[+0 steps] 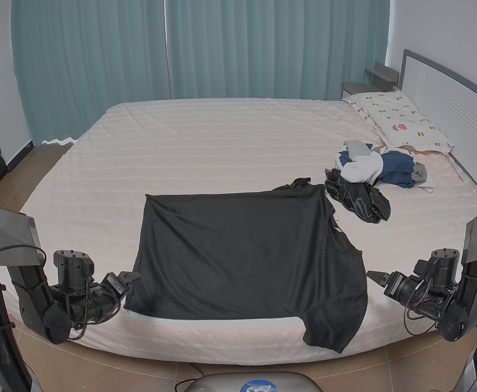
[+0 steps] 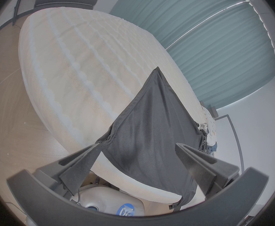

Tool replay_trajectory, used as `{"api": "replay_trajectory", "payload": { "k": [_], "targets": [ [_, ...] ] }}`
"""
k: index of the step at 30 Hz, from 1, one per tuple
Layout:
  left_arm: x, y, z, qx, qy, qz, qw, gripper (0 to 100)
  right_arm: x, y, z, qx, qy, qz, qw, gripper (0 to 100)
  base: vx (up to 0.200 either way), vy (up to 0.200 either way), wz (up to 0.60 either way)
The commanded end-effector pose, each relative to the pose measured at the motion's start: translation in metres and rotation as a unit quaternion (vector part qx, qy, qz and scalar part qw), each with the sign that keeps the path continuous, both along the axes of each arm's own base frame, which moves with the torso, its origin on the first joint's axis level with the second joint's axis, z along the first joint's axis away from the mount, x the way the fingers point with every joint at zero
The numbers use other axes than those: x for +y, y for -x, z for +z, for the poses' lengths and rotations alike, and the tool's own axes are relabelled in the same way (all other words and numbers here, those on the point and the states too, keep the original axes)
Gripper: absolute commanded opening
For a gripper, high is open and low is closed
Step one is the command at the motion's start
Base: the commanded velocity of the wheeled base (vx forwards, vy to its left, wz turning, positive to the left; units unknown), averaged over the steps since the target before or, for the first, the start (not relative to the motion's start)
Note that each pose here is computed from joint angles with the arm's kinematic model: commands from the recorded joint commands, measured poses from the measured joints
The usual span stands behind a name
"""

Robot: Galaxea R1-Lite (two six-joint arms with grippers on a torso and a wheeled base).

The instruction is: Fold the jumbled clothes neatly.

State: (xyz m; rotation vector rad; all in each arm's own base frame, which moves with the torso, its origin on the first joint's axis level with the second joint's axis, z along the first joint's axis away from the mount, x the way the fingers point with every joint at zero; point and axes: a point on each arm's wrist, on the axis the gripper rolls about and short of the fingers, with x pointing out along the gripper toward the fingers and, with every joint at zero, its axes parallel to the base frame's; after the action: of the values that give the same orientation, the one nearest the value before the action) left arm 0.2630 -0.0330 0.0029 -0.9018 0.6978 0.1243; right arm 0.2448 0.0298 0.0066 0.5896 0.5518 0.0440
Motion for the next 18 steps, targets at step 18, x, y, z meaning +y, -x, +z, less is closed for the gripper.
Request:
{"api": "replay_trajectory", "payload": {
  "k": [18],
  "targets": [
    [-0.002, -0.006, -0.04, 0.042, -0.094, -0.073, 0.992, 100, 0.004, -0.001, -0.015, 0.025, -0.006, 0.022, 0.9994, 100, 0.0, 0.0, 0.0]
  ]
}}
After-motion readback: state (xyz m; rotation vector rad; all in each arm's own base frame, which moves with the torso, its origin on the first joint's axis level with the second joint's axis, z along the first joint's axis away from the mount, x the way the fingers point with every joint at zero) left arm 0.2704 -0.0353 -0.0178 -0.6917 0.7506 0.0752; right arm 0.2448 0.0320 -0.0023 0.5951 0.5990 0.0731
